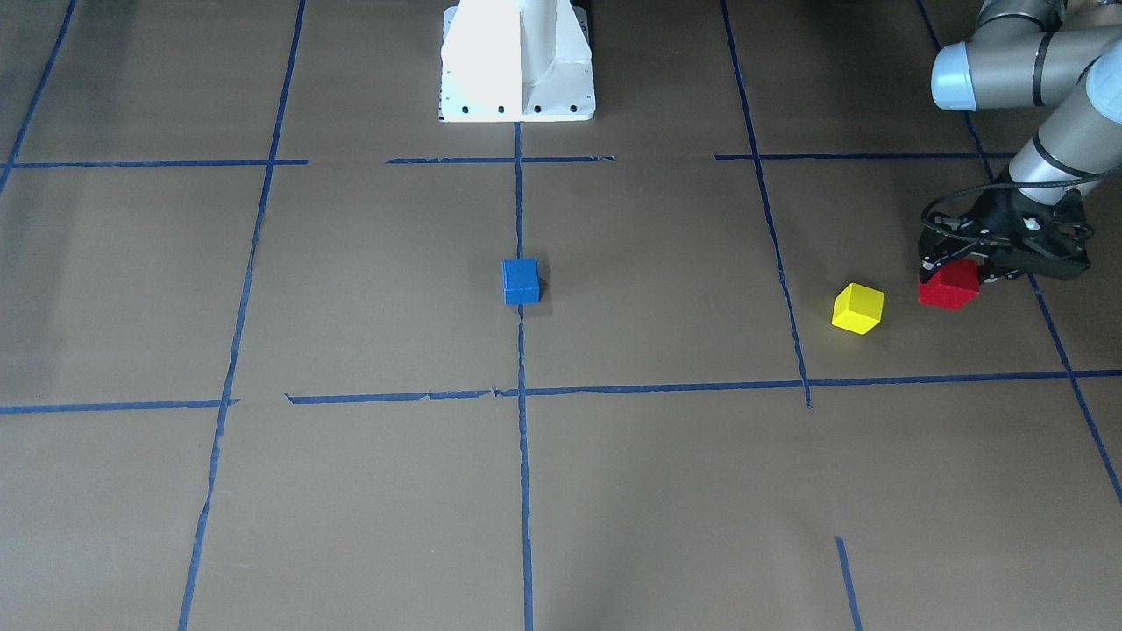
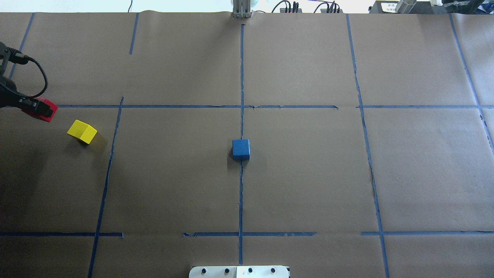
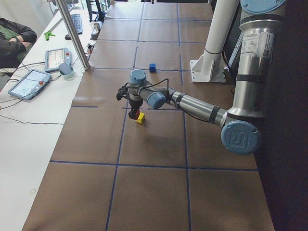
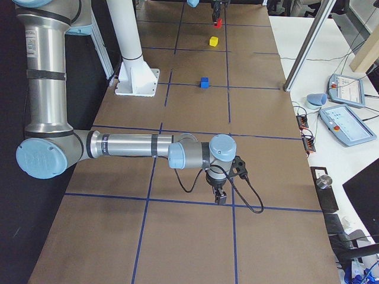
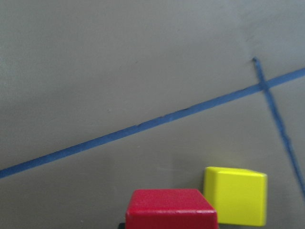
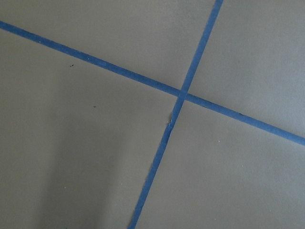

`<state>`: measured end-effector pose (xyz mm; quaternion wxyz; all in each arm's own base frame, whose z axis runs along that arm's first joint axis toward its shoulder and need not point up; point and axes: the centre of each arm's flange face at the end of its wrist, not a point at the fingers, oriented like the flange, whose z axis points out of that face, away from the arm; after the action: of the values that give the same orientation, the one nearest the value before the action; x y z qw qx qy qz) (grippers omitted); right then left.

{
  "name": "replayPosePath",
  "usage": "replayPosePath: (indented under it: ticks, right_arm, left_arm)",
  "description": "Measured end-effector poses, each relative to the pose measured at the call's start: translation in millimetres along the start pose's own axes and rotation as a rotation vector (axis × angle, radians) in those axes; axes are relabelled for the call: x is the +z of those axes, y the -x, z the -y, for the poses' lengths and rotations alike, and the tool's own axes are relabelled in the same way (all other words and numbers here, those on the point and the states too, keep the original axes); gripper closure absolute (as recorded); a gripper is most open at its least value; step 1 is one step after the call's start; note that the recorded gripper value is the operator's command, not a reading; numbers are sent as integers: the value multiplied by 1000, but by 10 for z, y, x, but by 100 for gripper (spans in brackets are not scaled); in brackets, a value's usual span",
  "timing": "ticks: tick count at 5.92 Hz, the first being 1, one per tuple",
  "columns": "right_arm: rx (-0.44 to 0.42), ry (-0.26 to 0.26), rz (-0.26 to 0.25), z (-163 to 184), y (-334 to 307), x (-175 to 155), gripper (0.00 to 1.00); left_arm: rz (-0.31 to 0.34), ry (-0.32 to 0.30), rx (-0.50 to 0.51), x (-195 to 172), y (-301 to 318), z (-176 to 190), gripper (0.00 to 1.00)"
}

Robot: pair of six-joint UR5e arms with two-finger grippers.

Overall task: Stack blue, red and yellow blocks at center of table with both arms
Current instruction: 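Carry the red cube with the left gripper over the blue cube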

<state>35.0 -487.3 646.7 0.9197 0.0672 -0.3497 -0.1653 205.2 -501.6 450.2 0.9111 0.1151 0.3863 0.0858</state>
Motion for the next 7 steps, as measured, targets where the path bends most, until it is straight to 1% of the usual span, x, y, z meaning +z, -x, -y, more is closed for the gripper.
replayPosePath:
  ticks: [1,2,3,4,5,7]
  right_arm:
    - [12,1,0,-4,-3,4,1]
    - [47,1,-1,-6,-2,3,0]
    - [83,0,-1,-7,-2,3,0]
    - [99,1,-1,-9,-5,7,0]
    - [116,2,0,-11,-6,10,0]
    - [147,3,1,-18,-8,14,0]
  left_arm:
    - [-39,20,-64,1,-662,149,93]
    - [-70,57,-123,83,-1436,234,93]
    - [-52,83,-166,129,-2216,296,93]
    - [-28,96,-202,168,-2975,302,93]
    - [-23,103,-242,240,-3628,350,93]
    - [6,93,-281,468,-4522,552,93]
